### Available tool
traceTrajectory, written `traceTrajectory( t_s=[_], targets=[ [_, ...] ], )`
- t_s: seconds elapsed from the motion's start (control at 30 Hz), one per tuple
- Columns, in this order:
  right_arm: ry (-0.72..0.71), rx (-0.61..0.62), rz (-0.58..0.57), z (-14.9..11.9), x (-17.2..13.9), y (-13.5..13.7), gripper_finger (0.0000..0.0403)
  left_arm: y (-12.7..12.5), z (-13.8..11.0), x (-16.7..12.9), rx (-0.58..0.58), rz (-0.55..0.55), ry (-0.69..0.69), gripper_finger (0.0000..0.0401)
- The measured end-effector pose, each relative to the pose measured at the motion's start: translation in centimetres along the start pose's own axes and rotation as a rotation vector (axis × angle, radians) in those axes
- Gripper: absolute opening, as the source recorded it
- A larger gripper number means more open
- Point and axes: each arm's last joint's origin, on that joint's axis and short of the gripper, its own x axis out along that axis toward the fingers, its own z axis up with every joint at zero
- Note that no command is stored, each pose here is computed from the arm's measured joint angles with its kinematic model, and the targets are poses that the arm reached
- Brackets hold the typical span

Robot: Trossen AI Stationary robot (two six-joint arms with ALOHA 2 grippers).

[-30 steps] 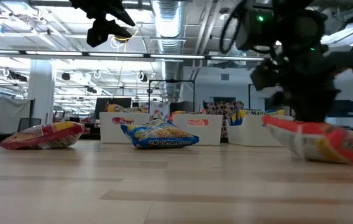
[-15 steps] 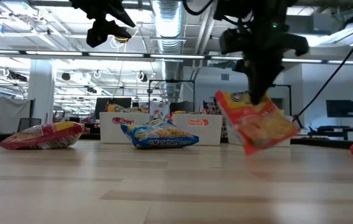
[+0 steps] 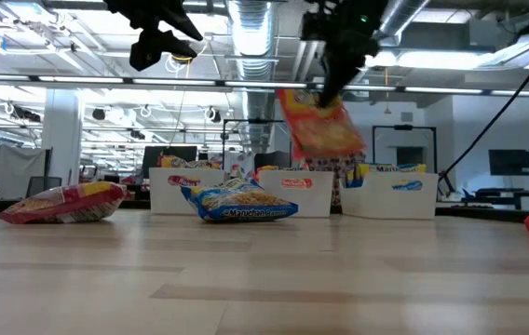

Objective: Sort Maruchan noodles
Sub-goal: Put the orange noodle pack into the middle white bin

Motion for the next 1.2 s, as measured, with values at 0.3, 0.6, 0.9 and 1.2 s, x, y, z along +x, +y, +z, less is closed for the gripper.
traceTrajectory(
  t_s=[0.3,0.6,0.9,1.2],
  targets=[
    [-0.213,0.172,-0.199,1.3,-0.2,-8.1,0.0007,0.2,0.7,-0.1,0.049,0.142,-0.135,0.0128],
    [-0.145,0.219,-0.153,0.6,5.8,-10.3,0.0007,-0.6,3.5,-0.8,0.244,0.106,-0.427,0.0128],
    [-0.019,0.236,-0.09,-0.2,9.5,-9.5,0.0007,0.8,4.8,-1.5,0.325,0.262,-0.526,0.0128],
    [0.049,0.26,-0.066,-1.0,12.4,-9.6,0.0018,1.8,5.2,-1.9,0.31,0.306,-0.542,0.0128]
  ],
)
